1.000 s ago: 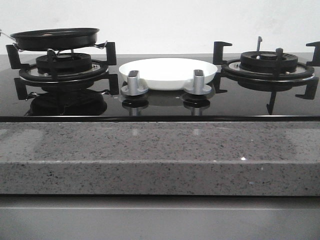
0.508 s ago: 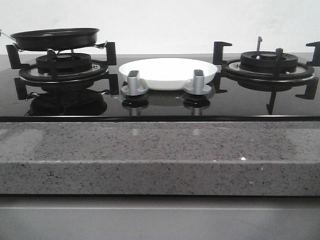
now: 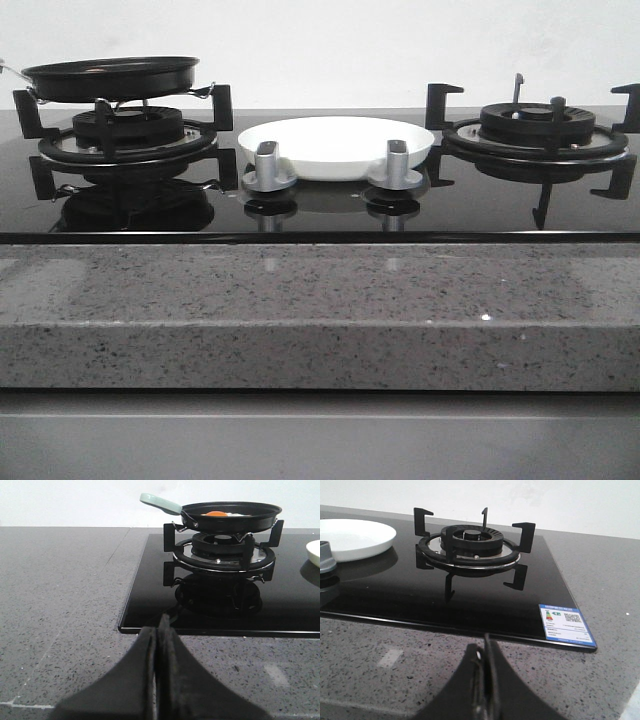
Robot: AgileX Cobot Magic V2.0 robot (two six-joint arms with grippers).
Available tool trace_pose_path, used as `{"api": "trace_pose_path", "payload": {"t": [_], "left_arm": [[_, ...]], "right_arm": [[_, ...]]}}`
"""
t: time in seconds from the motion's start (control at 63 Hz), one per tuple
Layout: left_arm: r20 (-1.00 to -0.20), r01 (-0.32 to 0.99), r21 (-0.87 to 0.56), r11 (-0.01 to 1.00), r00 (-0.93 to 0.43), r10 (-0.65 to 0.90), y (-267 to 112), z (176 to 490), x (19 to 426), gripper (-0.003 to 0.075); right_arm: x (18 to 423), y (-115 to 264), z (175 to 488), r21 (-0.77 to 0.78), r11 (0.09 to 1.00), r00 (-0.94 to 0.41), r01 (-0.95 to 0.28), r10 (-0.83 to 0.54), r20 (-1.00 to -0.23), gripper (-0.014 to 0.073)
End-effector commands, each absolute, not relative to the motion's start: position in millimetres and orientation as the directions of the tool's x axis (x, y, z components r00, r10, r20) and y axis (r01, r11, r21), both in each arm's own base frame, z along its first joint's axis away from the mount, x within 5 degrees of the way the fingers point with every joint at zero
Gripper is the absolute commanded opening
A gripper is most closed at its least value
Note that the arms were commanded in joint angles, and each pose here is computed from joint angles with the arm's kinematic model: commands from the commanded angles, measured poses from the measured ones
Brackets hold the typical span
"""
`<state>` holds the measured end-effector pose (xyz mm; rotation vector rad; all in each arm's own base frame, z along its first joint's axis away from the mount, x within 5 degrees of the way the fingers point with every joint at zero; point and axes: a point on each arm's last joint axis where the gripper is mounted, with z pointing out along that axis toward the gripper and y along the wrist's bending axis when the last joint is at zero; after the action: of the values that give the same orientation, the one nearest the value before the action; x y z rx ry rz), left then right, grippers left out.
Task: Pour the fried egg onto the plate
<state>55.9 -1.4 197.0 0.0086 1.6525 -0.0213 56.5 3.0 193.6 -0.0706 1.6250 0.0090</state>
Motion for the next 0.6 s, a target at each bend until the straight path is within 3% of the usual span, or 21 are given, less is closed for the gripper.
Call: {"api": "trace_pose_path", "payload": {"t": [0.0, 0.238, 0.587], "left_arm": [[-1.0, 0.014, -0.024, 1.0, 0.015, -0.024, -1, 204, 55, -0.002], [-0.996, 0.011, -0.022, 1.0, 0.086, -0.023, -1, 210, 55, -0.002], [-0.935, 0.004, -0.072, 0.997, 0.347, -0.069, 2, 237, 49, -0.002]], "right_arm": [[55, 2, 202, -0.048, 0.998, 0.04, -0.04, -0.046, -0.998, -0.0109], [55, 2, 203, -0.048, 0.998, 0.052, -0.039, -0.046, -0.998, -0.0109], [53, 2, 218, -0.047, 0.998, 0.124, -0.033, -0.043, -0.991, -0.0109]]}}
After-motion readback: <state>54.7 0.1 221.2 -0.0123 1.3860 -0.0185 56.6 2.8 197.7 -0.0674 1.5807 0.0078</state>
